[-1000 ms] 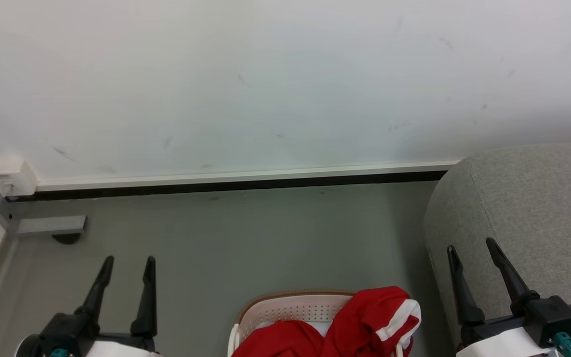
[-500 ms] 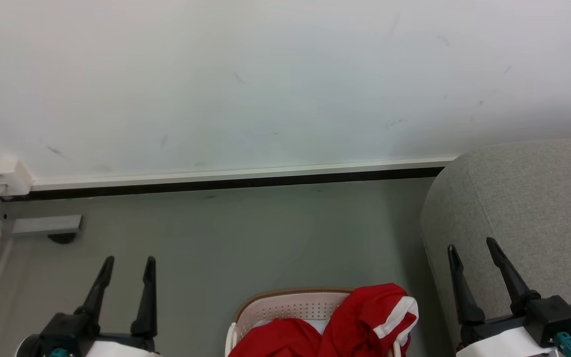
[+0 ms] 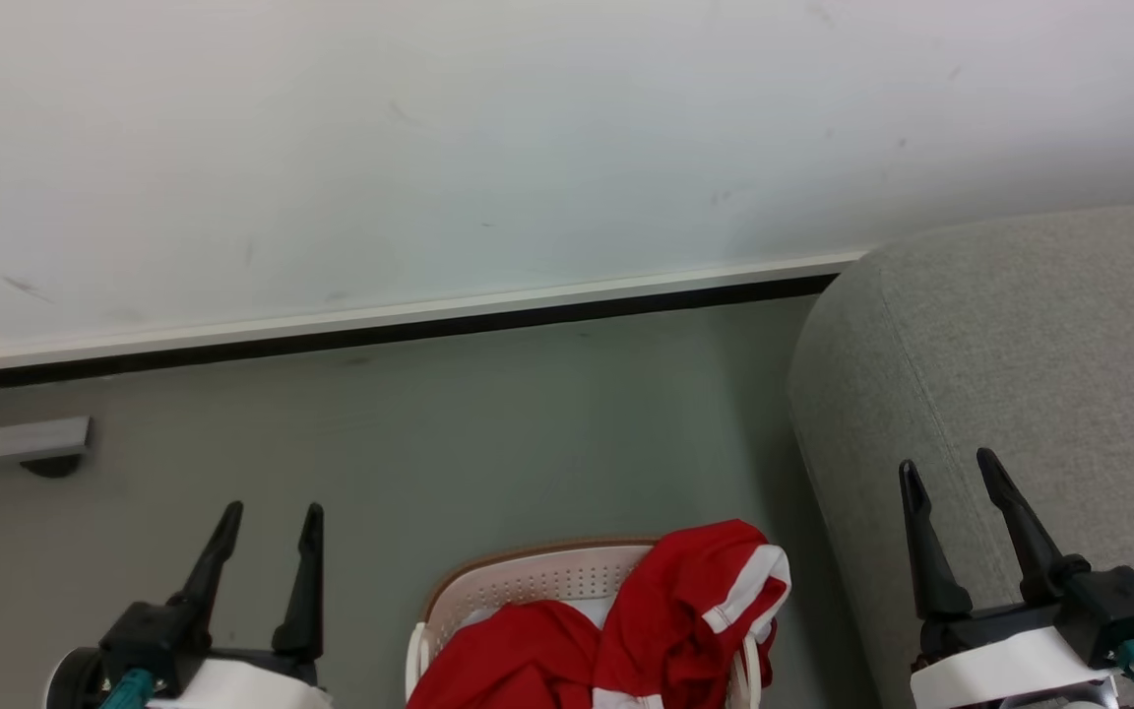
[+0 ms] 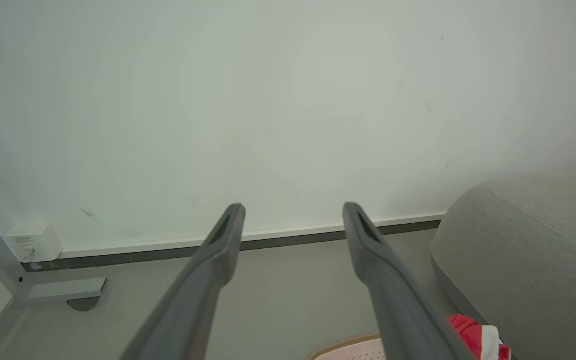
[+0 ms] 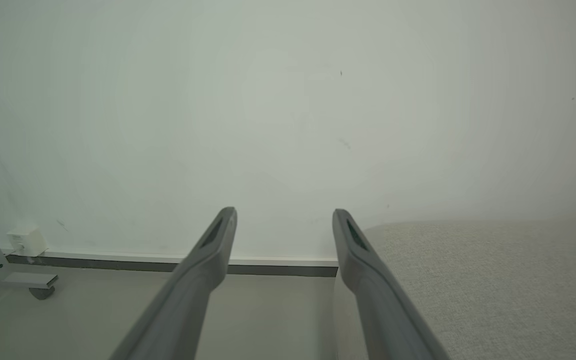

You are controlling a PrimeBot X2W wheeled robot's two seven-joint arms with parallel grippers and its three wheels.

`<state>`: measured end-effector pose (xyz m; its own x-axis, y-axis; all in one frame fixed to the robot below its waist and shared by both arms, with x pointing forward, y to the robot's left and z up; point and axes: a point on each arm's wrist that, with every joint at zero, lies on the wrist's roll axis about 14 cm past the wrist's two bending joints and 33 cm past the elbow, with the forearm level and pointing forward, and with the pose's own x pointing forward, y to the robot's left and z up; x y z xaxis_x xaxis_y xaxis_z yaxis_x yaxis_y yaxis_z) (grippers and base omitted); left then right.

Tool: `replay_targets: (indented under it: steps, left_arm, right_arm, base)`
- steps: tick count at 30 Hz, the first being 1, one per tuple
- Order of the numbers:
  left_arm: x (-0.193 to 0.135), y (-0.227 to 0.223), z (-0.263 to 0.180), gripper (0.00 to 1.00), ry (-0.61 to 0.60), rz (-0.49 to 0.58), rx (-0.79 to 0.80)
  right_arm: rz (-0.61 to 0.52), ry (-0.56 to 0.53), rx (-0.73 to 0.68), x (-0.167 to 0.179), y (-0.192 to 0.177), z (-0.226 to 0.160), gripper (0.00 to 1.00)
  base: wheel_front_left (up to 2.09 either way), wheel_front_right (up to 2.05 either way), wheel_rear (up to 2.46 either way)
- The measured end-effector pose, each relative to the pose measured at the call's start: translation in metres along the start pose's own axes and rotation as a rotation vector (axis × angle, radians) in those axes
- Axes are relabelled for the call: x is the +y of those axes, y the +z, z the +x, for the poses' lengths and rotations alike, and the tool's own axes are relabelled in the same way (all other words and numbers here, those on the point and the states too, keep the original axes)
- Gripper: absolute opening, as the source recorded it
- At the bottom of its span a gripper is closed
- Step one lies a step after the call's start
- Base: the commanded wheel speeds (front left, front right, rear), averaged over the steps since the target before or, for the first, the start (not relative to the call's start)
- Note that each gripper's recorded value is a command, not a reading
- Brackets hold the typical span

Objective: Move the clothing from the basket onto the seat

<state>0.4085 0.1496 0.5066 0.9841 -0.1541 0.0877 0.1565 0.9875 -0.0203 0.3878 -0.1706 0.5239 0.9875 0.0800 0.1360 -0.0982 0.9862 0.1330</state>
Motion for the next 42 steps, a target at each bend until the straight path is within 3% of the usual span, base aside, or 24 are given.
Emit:
replay_targets:
  steps: [13, 23, 31, 42]
  left_arm:
    - [-0.061, -0.075, 0.042, 1.0, -0.227, 0.0, 0.194]
    - [-0.116, -0.138, 0.046, 1.0, -0.419, -0.014, 0.369]
    - [-0.132, -0.191, 0.043, 1.0, -0.49, -0.031, 0.536]
    - [-0.149, -0.273, 0.021, 1.0, -0.645, 0.087, 0.841]
  right_arm:
    - [0.006, -0.14, 0.019, -0.048, -0.006, -0.001, 1.0]
    - [-0.006, -0.228, 0.055, -0.078, -0.017, -0.006, 1.0]
    - [-0.016, -0.256, 0.065, -0.09, -0.022, 0.001, 1.0]
    - [-0.037, -0.296, 0.098, -0.11, -0.036, 0.013, 1.0]
  base:
    - [0.0, 0.0, 0.0]
    - [0.0, 0.0, 0.0]
    - [0.0, 0.0, 0.0]
    - [0.0, 0.0, 0.0]
